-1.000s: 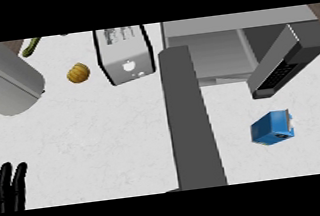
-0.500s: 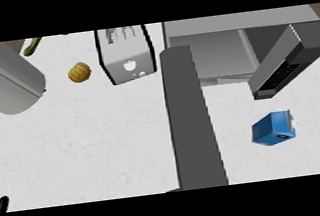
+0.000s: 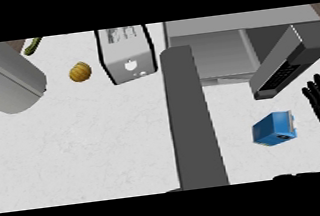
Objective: Pick up the milk, place it into the microwave and close the microwave
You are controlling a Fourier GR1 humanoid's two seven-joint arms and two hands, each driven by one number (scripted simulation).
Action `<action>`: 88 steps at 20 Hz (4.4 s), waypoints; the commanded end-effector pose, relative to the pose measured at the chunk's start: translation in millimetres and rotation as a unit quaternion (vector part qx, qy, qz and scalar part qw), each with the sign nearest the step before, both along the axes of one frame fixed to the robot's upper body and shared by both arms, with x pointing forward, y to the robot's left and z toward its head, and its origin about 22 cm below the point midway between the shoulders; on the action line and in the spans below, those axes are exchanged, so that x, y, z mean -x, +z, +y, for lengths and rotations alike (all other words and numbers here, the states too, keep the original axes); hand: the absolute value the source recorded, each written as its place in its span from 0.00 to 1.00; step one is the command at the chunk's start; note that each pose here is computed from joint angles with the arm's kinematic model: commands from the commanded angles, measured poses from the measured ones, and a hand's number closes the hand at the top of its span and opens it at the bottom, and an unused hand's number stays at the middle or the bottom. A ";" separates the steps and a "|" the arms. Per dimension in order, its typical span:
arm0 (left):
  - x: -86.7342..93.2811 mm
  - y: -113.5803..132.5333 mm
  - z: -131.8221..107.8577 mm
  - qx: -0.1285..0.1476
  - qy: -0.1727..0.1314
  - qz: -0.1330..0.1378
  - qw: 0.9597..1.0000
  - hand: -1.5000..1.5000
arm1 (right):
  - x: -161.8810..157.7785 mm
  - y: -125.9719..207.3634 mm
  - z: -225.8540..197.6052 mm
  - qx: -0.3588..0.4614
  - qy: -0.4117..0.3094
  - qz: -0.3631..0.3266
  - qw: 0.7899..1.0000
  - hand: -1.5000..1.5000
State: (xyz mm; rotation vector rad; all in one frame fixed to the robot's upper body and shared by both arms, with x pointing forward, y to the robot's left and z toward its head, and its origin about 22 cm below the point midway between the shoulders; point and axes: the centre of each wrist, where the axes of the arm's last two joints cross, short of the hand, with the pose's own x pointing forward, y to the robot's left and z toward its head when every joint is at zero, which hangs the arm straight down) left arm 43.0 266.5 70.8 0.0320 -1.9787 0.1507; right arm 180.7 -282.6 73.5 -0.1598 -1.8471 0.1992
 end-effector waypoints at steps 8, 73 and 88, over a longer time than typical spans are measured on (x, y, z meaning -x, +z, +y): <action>20.9 -8.6 7.4 0.000 0.003 -0.012 1.000 0.00 | -20.2 -55.7 -26.2 0.031 -0.042 0.017 0.998 0.00; 47.2 -13.3 49.3 0.008 0.019 -0.004 1.000 0.00 | -154.5 -161.2 44.9 0.130 0.093 -0.110 0.981 1.00; 30.7 -23.2 57.7 0.019 -0.002 0.022 1.000 0.00 | -229.4 -71.0 67.0 0.151 0.046 -0.050 0.986 1.00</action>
